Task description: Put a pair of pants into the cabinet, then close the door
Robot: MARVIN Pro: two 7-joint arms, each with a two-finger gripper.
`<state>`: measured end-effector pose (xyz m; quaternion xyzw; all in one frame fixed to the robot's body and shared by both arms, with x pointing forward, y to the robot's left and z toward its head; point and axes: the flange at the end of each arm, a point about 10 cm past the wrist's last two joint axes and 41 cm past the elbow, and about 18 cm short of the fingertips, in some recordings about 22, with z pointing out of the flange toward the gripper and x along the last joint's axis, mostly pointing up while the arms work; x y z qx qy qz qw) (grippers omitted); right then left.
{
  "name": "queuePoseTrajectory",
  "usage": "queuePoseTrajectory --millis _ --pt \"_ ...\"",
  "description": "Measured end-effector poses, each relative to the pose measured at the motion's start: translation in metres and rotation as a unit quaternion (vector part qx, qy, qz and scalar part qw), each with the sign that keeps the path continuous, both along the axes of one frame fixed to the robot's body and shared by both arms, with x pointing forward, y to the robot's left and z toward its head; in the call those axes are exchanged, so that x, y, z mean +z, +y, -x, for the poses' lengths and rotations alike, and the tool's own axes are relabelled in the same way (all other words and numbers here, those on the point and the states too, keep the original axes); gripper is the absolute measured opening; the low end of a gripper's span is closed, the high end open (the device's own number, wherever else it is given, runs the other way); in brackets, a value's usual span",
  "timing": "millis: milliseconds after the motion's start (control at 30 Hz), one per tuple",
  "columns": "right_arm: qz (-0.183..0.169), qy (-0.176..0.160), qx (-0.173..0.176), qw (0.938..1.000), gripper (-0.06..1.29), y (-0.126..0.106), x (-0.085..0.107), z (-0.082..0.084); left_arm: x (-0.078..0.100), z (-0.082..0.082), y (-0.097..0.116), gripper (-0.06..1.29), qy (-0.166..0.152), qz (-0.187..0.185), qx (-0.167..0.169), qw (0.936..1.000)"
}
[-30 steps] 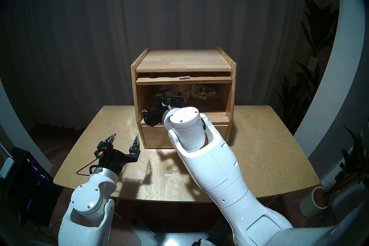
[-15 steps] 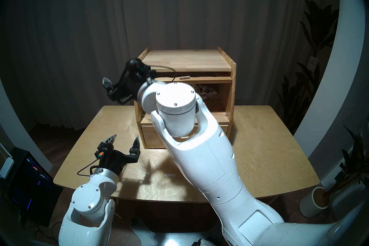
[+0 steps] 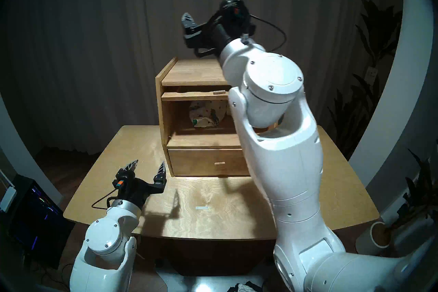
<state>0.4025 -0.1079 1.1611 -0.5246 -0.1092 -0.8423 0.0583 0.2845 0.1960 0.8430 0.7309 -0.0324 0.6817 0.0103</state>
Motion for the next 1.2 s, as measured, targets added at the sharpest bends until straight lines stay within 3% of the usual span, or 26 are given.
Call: queuePoseTrajectory --millis 100,233,400,467,533,567,600,700,800,1000,1200 --pt "-0.001 0.012 -0.061 0.9981 1.25 -0.03 -0.011 -0.008 0.0 0.0 0.0 1.26 0.0 0.0 0.0 1.0" --pt "0.001 0.037 -0.137 0.9898 1.25 -0.07 -0.032 -0.019 -0.001 0.0 0.0 1.26 0.001 0.0 0.0 1.0" --pt "0.01 0.084 -0.238 0.9676 1.25 -0.128 -0.071 -0.03 -0.001 0.0 0.0 1.26 0.001 0.0 0.001 1.0" --pt "0.013 0.1 -0.27 0.9576 1.25 -0.148 -0.084 -0.031 -0.001 0.0 0.0 1.26 0.001 0.0 0.001 1.0" --pt "0.014 0.108 -0.286 0.9519 1.25 -0.159 -0.091 -0.032 -0.001 0.0 0.0 1.26 0.001 0.0 0.001 1.0" --pt "0.015 0.117 -0.302 0.946 1.25 -0.17 -0.099 -0.032 -0.001 0.0 0.0 1.26 0.001 0.0 0.001 1.0" --pt "0.016 0.134 -0.327 0.9356 1.25 -0.188 -0.113 -0.032 -0.001 0.0 0.0 1.26 0.001 0.0 0.001 1.0" --pt "0.01 0.159 -0.352 0.9225 1.25 -0.214 -0.135 -0.029 -0.001 -0.001 0.0 1.26 0.0 0.0 0.001 1.0" --pt "-0.011 0.181 -0.361 0.9148 1.25 -0.238 -0.156 -0.025 0.0 -0.001 0.0 1.26 0.0 0.0 0.001 1.0" --pt "-0.061 0.2 -0.343 0.9156 1.25 -0.265 -0.18 -0.018 0.0 -0.001 0.0 1.26 -0.001 0.0 0.001 1.0" --pt "-0.138 0.185 -0.279 0.932 1.25 -0.281 -0.19 -0.012 0.001 -0.001 0.0 1.26 -0.002 0.0 0.0 1.0"
